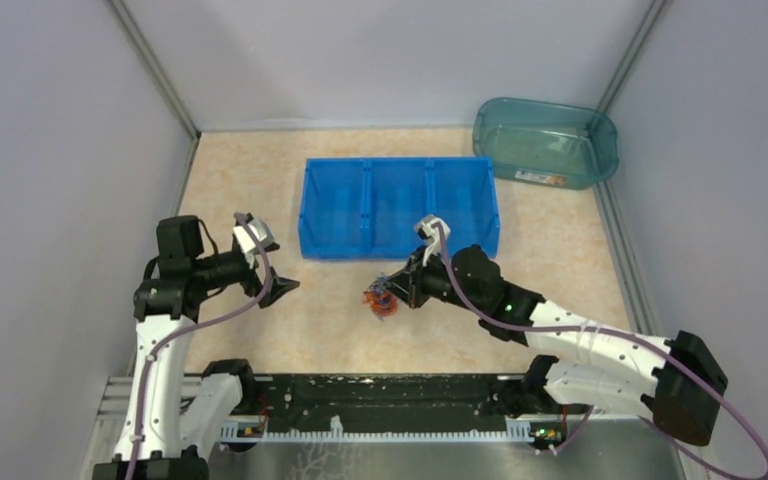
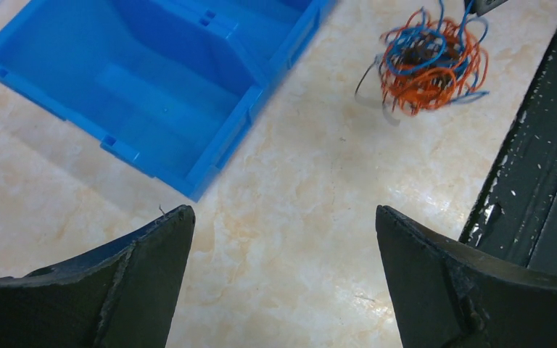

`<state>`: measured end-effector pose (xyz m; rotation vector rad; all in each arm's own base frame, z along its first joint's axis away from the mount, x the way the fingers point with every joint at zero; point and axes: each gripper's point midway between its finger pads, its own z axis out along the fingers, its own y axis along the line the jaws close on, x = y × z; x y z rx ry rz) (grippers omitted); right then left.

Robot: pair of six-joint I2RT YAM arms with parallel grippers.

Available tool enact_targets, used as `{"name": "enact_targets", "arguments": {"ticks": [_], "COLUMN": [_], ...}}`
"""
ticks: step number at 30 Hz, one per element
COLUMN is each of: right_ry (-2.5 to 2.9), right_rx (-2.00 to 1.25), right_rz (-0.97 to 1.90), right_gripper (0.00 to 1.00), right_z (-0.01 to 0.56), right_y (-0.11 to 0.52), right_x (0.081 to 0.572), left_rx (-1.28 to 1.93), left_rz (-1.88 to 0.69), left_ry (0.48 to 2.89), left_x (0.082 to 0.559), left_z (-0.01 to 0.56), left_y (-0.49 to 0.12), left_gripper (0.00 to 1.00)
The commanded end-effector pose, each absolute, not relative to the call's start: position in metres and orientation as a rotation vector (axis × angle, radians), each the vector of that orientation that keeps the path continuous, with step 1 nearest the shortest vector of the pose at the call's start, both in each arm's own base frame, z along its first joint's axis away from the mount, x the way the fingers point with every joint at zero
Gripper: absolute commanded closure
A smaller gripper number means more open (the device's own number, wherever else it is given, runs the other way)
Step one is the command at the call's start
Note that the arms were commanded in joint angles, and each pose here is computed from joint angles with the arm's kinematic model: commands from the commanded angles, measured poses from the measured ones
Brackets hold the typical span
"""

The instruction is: Untangle the cables

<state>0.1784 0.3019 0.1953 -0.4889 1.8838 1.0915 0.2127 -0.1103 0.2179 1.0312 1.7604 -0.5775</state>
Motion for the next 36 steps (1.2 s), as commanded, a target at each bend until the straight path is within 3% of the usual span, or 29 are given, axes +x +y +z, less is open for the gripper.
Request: {"name": "enact_targets", "arguments": {"ticks": [1, 8, 21, 36], "right_ry": [1.736, 1.661, 1.627, 1.584], "right_rx": [-0.639, -0.711, -0.762, -0.748], "right_rz": [1.226, 1.322, 1.439, 1.462], "right_gripper": [1.0, 1.0, 1.0, 1.0], "right_z": [0.246, 0.275, 0.287, 0.311], "right_y": [0.344, 0.388, 0.423, 0.436], "right_x": [0.157, 0.144, 0.131, 0.126], "left_rx": [1.129, 1.172, 1.264, 1.426], "left_rz": [-0.65, -0.73, -0.697, -0.844], "left_ry": [1.584, 1.474, 1.396, 1.304], "left_x": [0.188, 0.166, 0.17, 0.14], "left_z": [0.244, 0.239, 0.2, 0.187], "left_y": [-0.128, -0.141, -0.144, -0.17], "left_gripper": [0.0, 0.01, 0.1, 0.34]}}
